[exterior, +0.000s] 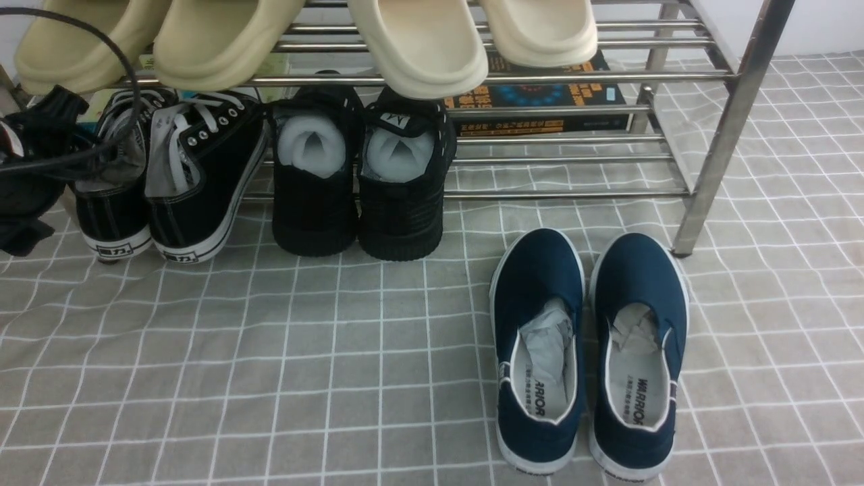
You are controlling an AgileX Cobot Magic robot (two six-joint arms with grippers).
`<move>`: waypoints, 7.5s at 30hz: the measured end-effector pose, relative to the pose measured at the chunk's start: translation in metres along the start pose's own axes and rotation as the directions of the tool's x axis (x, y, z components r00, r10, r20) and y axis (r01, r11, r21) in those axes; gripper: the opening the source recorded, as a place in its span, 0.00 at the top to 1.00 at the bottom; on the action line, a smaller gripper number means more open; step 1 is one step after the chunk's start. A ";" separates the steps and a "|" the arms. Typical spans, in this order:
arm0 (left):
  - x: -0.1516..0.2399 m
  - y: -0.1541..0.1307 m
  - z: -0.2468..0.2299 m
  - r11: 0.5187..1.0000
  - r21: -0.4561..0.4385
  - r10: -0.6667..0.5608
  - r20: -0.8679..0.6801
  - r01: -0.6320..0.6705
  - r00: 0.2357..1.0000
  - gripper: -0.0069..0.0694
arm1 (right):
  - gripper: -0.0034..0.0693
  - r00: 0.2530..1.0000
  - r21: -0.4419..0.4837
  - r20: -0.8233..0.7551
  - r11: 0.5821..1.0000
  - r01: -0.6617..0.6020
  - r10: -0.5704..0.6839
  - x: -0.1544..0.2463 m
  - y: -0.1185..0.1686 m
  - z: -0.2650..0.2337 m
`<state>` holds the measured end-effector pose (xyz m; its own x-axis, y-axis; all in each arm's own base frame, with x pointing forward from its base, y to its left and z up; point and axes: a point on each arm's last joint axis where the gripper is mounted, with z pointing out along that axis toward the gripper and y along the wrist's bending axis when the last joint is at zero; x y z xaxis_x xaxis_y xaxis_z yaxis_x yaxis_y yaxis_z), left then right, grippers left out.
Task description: Take the shoes off the shelf with your hand from the grey coffee tablecloth.
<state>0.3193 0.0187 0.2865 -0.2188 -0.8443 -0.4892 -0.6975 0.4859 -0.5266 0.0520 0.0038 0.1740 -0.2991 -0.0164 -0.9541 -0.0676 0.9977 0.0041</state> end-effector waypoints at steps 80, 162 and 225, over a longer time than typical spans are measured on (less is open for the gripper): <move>0.019 0.076 -0.044 0.796 -0.373 0.379 -0.308 -0.477 0.873 0.42 | 0.62 1.000 0.000 0.000 1.000 0.000 0.000 0.000 0.000 0.000; 0.062 0.059 -0.011 0.696 0.111 0.612 -0.609 -0.710 0.505 0.82 | 0.62 1.000 0.000 0.000 1.000 0.000 0.000 0.000 0.000 0.000; 0.113 0.219 -0.127 0.590 0.290 0.615 0.443 -0.753 0.653 0.88 | 0.62 1.000 0.000 0.000 1.000 0.001 -0.001 0.000 0.000 0.000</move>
<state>0.0551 0.0010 0.2042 -0.2696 -0.1521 -0.9509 -0.0491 0.9883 -0.1442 0.0520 0.0037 0.1740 -0.2990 -0.0174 -0.9541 -0.0675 0.9977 0.0029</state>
